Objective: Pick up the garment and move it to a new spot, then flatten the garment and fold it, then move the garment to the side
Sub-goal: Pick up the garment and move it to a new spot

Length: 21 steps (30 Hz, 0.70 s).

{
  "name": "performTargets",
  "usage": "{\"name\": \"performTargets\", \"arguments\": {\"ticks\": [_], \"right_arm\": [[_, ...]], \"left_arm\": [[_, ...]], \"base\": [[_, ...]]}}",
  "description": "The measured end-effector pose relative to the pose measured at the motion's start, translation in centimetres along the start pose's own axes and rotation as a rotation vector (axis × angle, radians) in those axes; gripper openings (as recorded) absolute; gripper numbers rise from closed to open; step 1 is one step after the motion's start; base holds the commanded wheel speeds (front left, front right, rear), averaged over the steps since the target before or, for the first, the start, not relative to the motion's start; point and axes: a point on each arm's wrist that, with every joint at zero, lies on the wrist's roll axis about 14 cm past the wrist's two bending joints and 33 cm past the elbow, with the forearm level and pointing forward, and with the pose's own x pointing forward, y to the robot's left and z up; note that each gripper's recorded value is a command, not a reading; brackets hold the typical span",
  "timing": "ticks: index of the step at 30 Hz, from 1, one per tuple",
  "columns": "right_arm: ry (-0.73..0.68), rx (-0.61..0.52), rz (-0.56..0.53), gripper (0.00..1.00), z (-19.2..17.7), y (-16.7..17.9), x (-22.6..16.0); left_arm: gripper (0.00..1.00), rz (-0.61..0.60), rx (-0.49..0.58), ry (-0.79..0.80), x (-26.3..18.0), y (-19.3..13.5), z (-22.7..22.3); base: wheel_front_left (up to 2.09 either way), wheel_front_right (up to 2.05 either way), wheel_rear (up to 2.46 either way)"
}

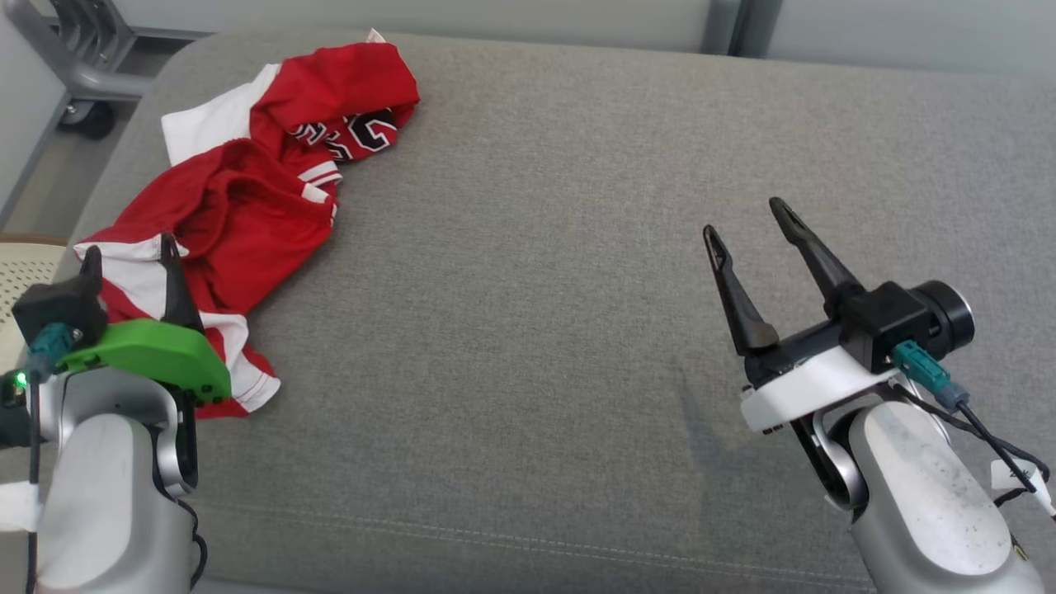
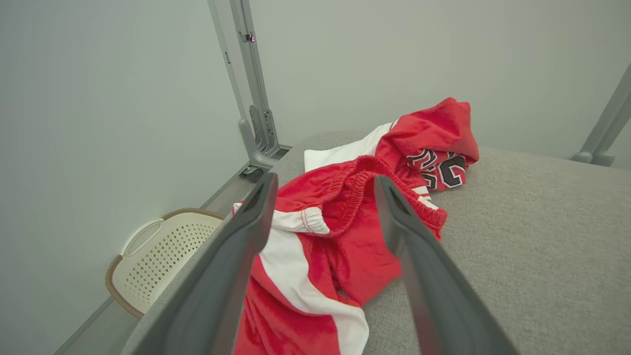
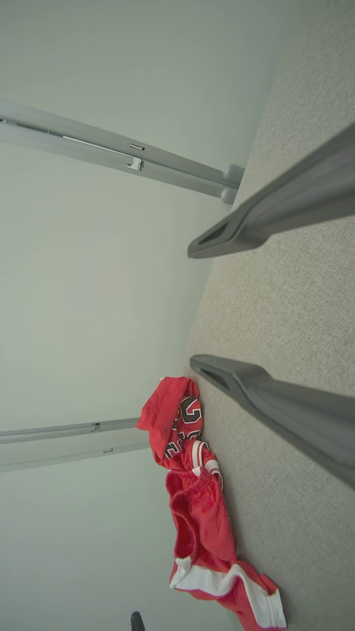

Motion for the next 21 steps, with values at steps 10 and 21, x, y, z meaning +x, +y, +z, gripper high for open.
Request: {"name": "performTargets", "arguments": {"ticks": [10,21], "right_arm": [[0.027,-0.011,-0.041,1.0,-2.2,-3.5,1.0],[0.09,-0.018,-0.086,1.0,-5.8,-6.5,1.1]], "left_arm": [[1.0,-0.022,0.026,0.157,5.7,-2.6,-3.8],[1.0,-0.045,0.102,0.338,9.4,-4.6,-9.4]], "base": [[0.0,0.0,0.0],[0.0,0.0,0.0]]}}
